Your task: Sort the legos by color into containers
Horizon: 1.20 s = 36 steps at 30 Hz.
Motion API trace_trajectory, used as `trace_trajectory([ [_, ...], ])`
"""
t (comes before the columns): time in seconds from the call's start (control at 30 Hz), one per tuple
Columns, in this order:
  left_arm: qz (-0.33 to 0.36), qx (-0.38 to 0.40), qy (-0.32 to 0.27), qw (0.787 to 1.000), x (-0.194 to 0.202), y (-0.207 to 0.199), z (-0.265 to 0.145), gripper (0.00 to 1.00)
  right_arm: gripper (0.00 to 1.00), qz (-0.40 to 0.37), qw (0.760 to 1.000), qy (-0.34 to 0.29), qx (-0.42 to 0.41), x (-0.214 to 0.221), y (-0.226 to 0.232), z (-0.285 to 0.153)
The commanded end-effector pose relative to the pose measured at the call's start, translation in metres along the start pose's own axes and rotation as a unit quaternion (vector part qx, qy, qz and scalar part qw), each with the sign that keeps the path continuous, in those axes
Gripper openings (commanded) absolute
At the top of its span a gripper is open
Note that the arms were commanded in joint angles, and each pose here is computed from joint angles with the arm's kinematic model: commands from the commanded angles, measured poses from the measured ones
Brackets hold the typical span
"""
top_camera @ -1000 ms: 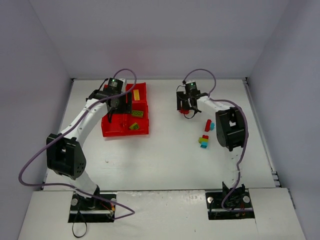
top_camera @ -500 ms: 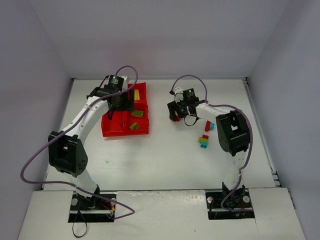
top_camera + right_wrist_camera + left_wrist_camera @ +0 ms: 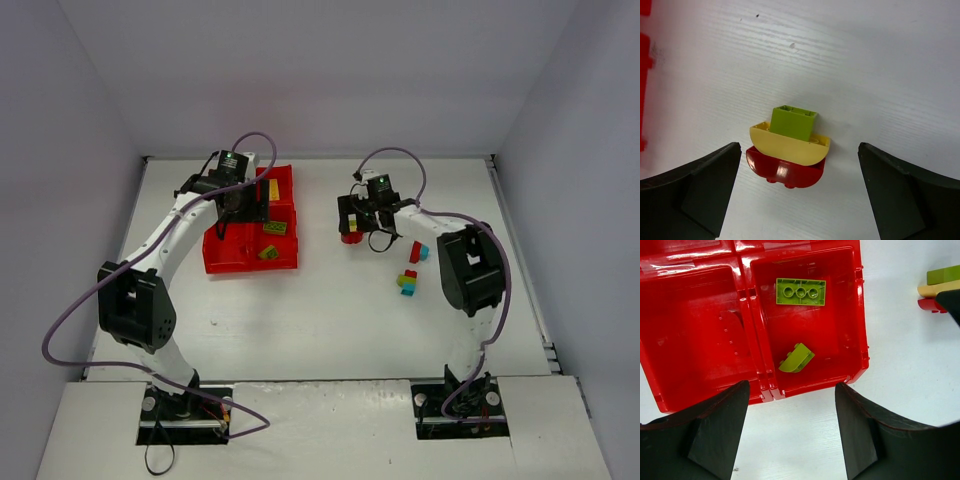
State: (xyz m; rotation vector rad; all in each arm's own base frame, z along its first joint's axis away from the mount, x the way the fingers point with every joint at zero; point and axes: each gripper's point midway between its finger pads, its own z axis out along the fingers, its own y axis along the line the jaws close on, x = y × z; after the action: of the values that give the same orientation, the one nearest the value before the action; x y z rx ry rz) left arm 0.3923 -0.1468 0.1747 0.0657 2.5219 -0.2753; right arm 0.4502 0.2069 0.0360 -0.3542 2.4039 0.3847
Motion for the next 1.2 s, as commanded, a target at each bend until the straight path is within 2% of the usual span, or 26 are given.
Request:
trace_trajectory([
  [0.0,0.002,0.017,-0.040,0.999,-0.025,-0.010,-0.015,0.63,1.00,0.079,0.993,-0.075,0.043,-0.051,0.004,-0.037],
  [0.4,0.001,0.012,-0.037,0.999,-0.021,-0.007,-0.017,0.63,1.00,0.117,0.988,-0.023,0.100,-0.030,0.020,-0.017],
  [0.83,-0.001,0.008,-0.037,0.999,-0.020,-0.005,-0.019,0.63,1.00,0.120,0.983,0.014,0.138,-0.007,0.006,0.010],
  [0.93,-0.002,0.007,-0.034,0.999,-0.017,-0.005,-0.018,0.63,0.98,0.123,0.981,0.020,0.146,-0.002,0.004,0.014],
  [1.13,-0.003,0.007,-0.030,1.000,-0.016,-0.005,-0.017,0.63,0.87,0.133,0.979,0.024,0.154,0.001,0.005,0.015],
  [1.17,-0.003,0.007,-0.031,0.999,-0.016,-0.005,-0.017,0.63,0.81,0.134,0.978,0.027,0.156,0.002,0.005,0.015],
])
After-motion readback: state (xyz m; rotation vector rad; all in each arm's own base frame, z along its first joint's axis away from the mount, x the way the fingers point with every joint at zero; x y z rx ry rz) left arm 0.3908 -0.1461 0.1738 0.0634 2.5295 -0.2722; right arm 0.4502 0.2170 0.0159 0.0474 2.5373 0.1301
